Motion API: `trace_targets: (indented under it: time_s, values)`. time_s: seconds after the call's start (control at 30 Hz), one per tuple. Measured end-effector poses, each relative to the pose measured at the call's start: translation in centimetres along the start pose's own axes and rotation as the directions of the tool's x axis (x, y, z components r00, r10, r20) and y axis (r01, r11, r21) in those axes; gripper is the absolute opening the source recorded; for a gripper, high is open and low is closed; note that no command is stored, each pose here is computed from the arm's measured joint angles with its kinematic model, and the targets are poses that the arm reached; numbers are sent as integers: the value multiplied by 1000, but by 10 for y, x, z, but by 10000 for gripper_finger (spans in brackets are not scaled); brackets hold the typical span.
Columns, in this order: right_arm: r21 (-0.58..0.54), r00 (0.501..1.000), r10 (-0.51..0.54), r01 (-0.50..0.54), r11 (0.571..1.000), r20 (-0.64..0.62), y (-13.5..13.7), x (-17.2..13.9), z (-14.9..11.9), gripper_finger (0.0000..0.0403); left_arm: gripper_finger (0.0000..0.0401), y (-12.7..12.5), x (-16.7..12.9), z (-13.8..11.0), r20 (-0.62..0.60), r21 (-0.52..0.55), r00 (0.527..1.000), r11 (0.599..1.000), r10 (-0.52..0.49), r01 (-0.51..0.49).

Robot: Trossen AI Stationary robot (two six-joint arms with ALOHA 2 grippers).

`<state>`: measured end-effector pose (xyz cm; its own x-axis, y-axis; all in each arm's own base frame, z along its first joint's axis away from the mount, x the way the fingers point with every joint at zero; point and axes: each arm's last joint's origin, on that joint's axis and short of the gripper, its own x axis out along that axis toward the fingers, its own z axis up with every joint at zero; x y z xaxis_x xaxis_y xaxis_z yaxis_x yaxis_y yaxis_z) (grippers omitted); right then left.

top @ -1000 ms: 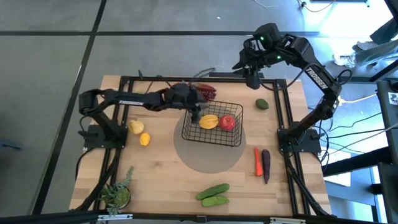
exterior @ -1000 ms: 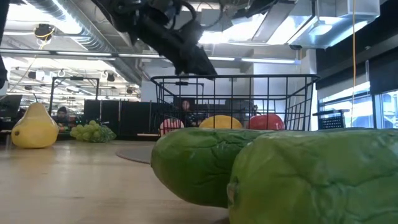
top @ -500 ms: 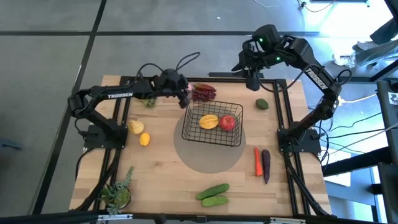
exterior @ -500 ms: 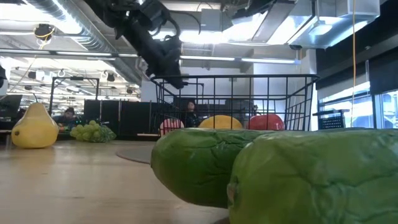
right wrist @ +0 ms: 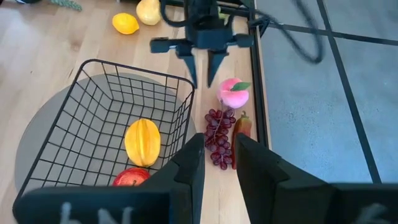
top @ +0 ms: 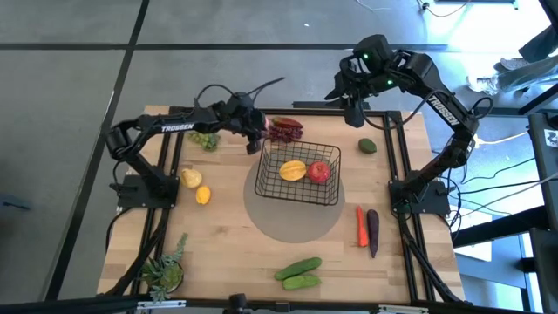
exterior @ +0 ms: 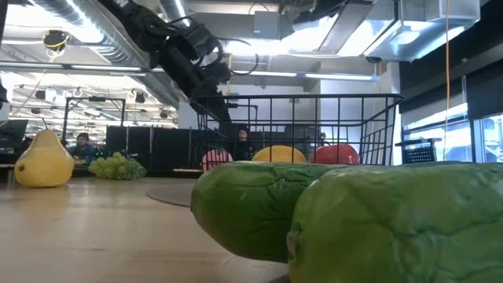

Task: Build produce basket
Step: Adjust the black wire basket on the table, then put the pink peach into the black wire basket

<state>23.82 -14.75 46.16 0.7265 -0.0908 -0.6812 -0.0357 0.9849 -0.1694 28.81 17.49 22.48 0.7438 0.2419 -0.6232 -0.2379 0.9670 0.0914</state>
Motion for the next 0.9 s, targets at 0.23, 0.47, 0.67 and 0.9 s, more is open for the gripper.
trace_targets:
  time_s: [0.23,0.47,0.67,0.9]
  values:
    - [0,1000,0,0,1000,0,0,0,0,83,108,-16,5,0,-24,50,998,997,-53,55]
    - [-1,1000,0,0,1000,0,0,0,0,83,108,-32,7,-3,-86,62,991,992,-101,106]
    - [-51,999,-35,34,998,-22,-1,-1,-1,83,108,-28,0,0,-87,65,996,998,-13,19]
    - [-54,997,-72,70,996,-31,2,-9,-2,83,108,-15,-52,17,-2,-17,988,988,153,-153]
